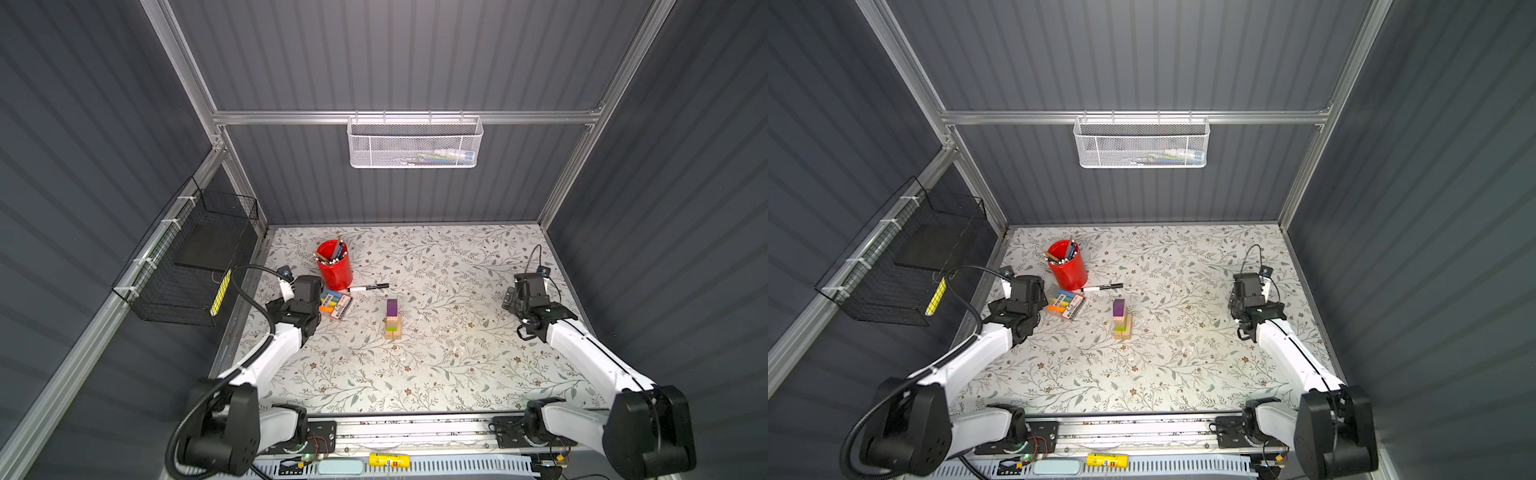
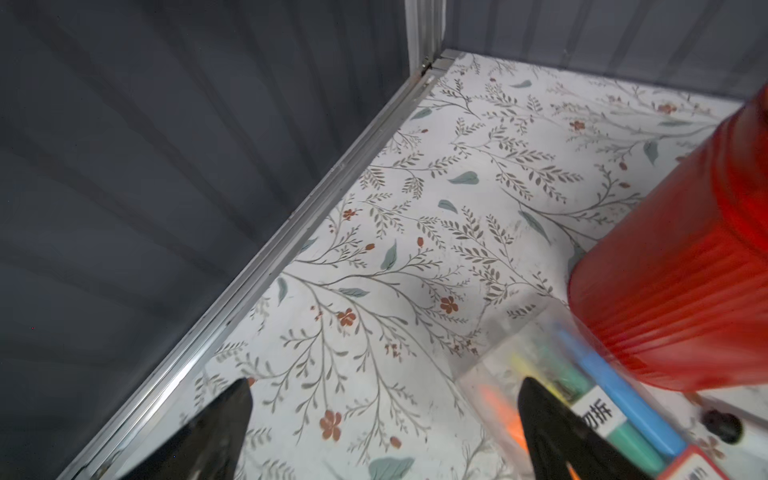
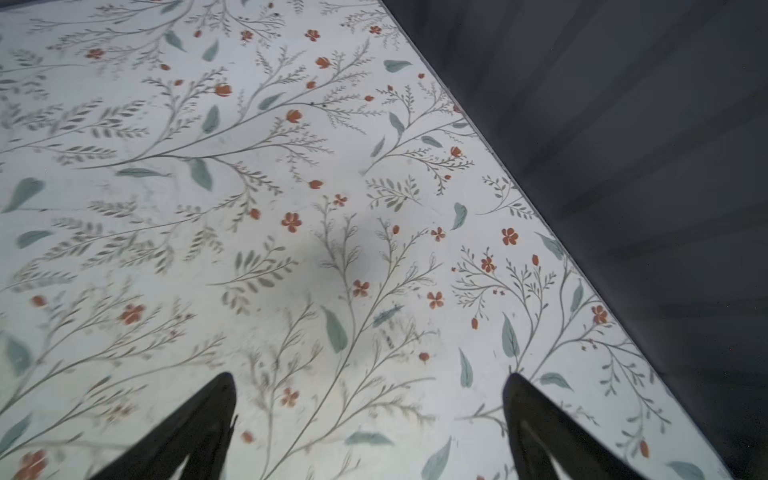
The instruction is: Build the wood block tower
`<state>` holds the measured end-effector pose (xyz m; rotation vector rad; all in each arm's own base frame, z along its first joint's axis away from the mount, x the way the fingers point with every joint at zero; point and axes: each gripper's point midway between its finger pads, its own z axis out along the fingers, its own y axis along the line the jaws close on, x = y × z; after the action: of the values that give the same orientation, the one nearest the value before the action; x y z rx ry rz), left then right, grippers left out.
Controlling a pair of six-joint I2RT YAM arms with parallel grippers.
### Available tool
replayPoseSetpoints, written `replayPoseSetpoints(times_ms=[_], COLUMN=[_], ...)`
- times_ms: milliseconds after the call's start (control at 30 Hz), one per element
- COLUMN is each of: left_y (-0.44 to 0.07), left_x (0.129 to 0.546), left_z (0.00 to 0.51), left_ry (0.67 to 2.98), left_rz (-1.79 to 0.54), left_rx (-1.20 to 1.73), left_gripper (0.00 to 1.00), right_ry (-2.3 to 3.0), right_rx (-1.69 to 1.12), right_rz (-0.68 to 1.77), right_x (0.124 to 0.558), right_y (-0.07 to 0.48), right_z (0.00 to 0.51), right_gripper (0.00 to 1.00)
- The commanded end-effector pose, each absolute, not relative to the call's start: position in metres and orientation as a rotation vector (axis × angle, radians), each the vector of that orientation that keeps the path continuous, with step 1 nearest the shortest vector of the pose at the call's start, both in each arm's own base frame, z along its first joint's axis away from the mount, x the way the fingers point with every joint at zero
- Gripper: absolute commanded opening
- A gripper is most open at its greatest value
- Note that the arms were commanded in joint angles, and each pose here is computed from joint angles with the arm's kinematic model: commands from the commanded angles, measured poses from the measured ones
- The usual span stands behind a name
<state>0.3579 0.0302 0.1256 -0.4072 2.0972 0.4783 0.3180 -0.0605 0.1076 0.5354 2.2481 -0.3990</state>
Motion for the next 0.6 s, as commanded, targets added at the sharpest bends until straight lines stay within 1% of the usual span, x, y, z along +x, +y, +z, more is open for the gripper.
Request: replayPoseSetpoints(times_ms=[0,100,133,200,267,333,433,533,567], left_y=[0.009,-0.002,-0.006,-0.007,-0.006,-0.003,-0.002,-0.015,-0.011], left_x=[0.396,0.409,0.411,0.417,0.419,0.422,0.42,0.415,0.412], left_z=[0.148,0.138,0.135,0.137,0.137,0.135,0.131,0.124,0.122], left_ry=[1.903,1.847,1.881,1.838,1.832,1.847,1.882,1.932,1.936], left_rz=[0.376,0.302,0.293,0.281,0.273,0.254,0.253,0.167,0.185], left_rx=[-0.228,-0.146,-0.113,-0.082,-0.049,-0.057,-0.044,0.001,-0.013], left_gripper=[1.0,1.0,1.0,1.0,1.0,1.0,1.0,1.0,1.0], right_ry=[2.057,2.053,2.025,1.93,1.897,1.889,1.85,1.833,1.83], right_rx=[0.405,0.314,0.266,0.171,0.153,0.087,0.061,0.079,0.086], right_rz=[-0.281,-0.265,-0.235,-0.197,-0.126,-0.075,-0.044,-0.031,-0.025], right_x=[0.364,0.377,0.383,0.392,0.396,0.396,0.388,0.389,0.388], right_y=[-0.057,-0.051,-0.045,-0.035,-0.031,-0.019,-0.015,-0.018,-0.02], right_z=[0.123,0.115,0.12,0.13,0.132,0.125,0.125,0.122,0.121], right_gripper=[0.99,0.99,0.99,0.99,0.99,0.99,0.99,0.99,0.99])
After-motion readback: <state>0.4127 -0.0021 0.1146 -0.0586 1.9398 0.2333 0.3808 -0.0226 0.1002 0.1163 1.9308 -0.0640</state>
